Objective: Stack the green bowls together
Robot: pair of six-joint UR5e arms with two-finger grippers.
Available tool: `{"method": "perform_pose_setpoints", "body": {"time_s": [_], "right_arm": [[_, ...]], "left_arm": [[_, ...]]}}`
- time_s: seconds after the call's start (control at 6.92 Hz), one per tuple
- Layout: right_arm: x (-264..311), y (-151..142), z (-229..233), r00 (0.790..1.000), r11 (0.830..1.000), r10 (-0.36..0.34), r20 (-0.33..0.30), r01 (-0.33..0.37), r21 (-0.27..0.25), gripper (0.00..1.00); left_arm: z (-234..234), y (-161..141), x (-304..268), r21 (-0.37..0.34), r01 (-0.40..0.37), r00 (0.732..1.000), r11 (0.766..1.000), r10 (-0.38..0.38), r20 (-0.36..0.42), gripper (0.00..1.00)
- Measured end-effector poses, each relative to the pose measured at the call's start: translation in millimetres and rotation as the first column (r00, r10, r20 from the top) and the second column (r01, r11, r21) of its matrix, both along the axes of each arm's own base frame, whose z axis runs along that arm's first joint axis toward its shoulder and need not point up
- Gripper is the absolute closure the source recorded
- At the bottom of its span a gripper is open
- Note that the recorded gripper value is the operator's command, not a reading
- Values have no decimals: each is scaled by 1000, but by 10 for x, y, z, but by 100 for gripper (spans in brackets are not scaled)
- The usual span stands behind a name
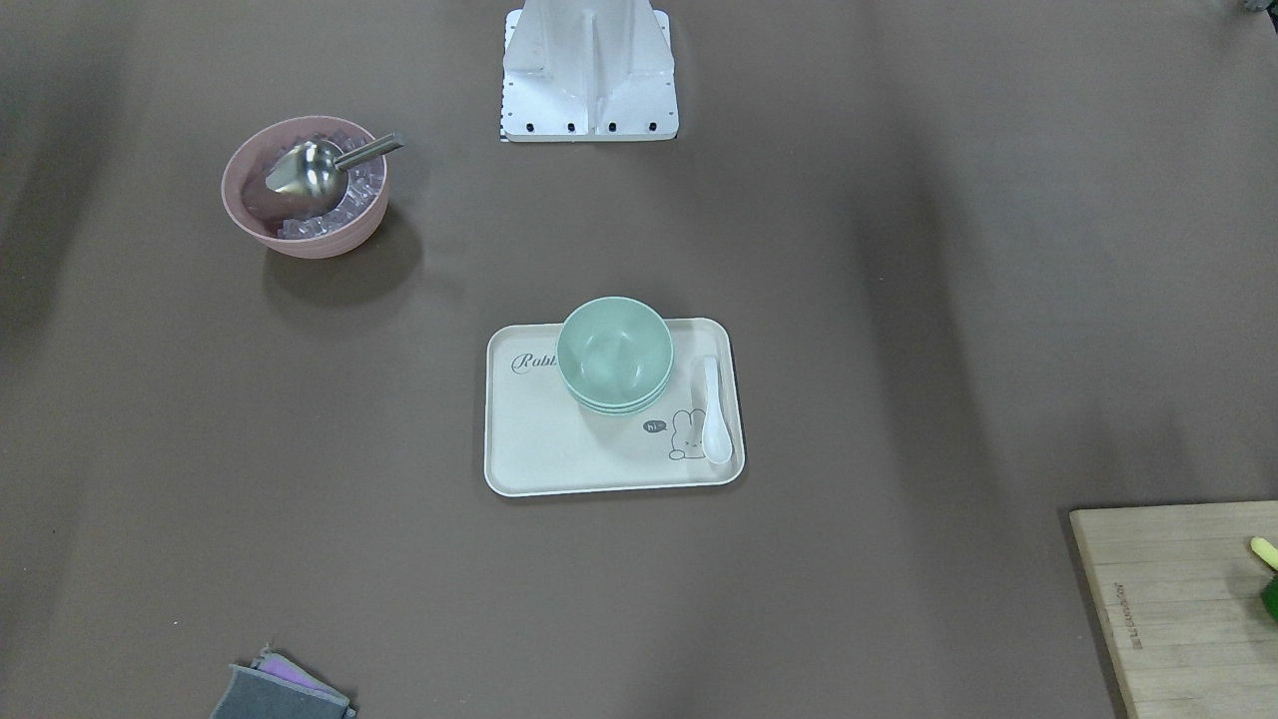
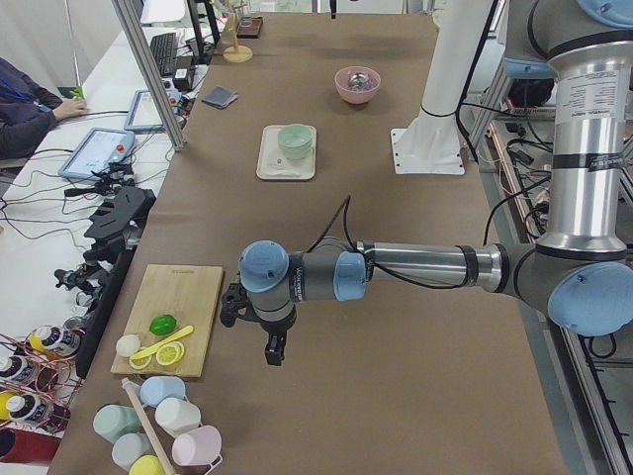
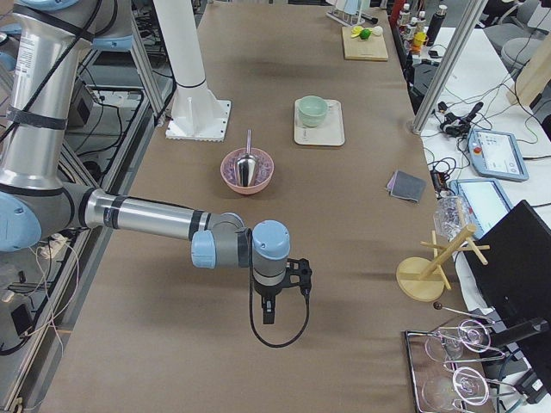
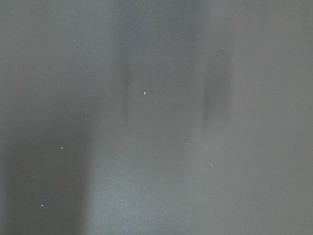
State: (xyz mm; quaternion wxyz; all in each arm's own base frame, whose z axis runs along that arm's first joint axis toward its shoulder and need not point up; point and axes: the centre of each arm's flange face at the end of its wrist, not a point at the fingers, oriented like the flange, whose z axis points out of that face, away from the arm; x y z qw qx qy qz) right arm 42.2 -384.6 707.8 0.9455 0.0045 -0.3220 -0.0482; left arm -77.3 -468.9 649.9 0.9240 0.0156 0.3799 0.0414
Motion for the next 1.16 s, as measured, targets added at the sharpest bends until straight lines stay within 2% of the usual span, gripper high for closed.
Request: {"method": "perform_pose_setpoints", "body": {"time_s": [0.43,1.16], "right_arm": [[-3,-26,-14,1000,999,0,4,0,34,0],[-4,-32,-22,1000,999,0,5,0,42,0]], "left_arm": [[-7,-11,-1,3,0,1000,1000,0,1,2],[-20,-23,0,2,4,1000,1000,-4,-1,2]]}}
